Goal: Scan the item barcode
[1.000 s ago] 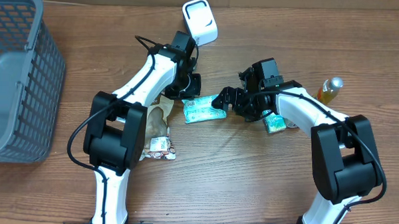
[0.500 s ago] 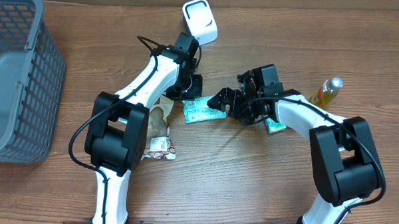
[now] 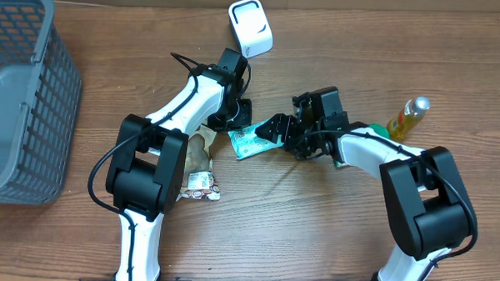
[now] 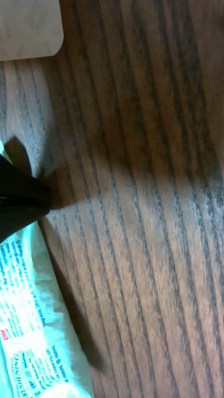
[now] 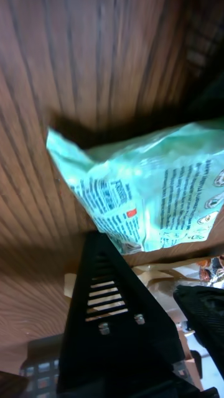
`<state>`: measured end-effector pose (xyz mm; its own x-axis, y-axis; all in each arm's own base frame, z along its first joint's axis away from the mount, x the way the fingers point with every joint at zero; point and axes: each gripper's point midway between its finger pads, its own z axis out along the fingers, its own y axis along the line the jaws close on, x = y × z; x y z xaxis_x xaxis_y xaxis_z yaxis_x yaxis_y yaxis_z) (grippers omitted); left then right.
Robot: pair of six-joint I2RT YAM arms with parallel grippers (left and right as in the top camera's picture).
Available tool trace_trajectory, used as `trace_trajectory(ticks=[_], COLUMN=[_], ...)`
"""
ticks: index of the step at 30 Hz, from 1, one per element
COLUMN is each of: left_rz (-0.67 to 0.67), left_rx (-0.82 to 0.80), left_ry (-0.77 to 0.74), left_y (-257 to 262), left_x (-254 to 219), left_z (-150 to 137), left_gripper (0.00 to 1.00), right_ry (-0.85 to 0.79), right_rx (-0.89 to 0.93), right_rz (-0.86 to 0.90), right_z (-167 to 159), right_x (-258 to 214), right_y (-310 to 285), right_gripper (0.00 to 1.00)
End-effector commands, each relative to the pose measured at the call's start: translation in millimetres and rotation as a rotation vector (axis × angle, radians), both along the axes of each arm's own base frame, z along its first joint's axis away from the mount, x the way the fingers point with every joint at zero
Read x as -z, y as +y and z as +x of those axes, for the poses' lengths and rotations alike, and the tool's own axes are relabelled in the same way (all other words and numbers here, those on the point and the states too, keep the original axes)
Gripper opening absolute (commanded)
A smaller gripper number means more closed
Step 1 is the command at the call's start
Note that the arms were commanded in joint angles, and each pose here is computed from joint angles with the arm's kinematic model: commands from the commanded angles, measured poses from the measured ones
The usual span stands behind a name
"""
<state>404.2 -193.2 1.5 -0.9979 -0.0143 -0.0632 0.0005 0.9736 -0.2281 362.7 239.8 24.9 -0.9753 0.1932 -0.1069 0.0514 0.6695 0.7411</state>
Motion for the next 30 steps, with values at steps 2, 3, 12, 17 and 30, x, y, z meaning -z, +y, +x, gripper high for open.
trace_trajectory(ticks=[2,3,12,17,30], left_rz=[0.021,0.021,0.022,0.021,0.022], left_rx=[-0.015,-0.015,-0.015,-0.015,-0.015], left_ry=[0.024,0.024,0.025,0.024,0.025], left_y=[2.1,2.0,2.1,2.2,2.4], left_x=[11.8,11.8,11.8,11.8,11.8], left_z=[-7.6,-7.5,-7.7,-7.5,-7.5], left_gripper=[0.04,0.04,0.04,0.04,0.04], right_ry=[0.004,0.001,-0.049,-0.049,-0.054], right_rx=[0.018,0.025,0.031,0.035,0.009], right_rz=[-0.008,-0.005,0.020,0.024,0.080], right_z=[-0.4,1.5,11.1,11.9,10.9], right_x=[10.5,9.6,1.8,1.0,-8.0], right_y=[1.1,1.5,5.2,5.6,13.4], right_gripper=[0.77,0.77,0.62,0.49,0.34])
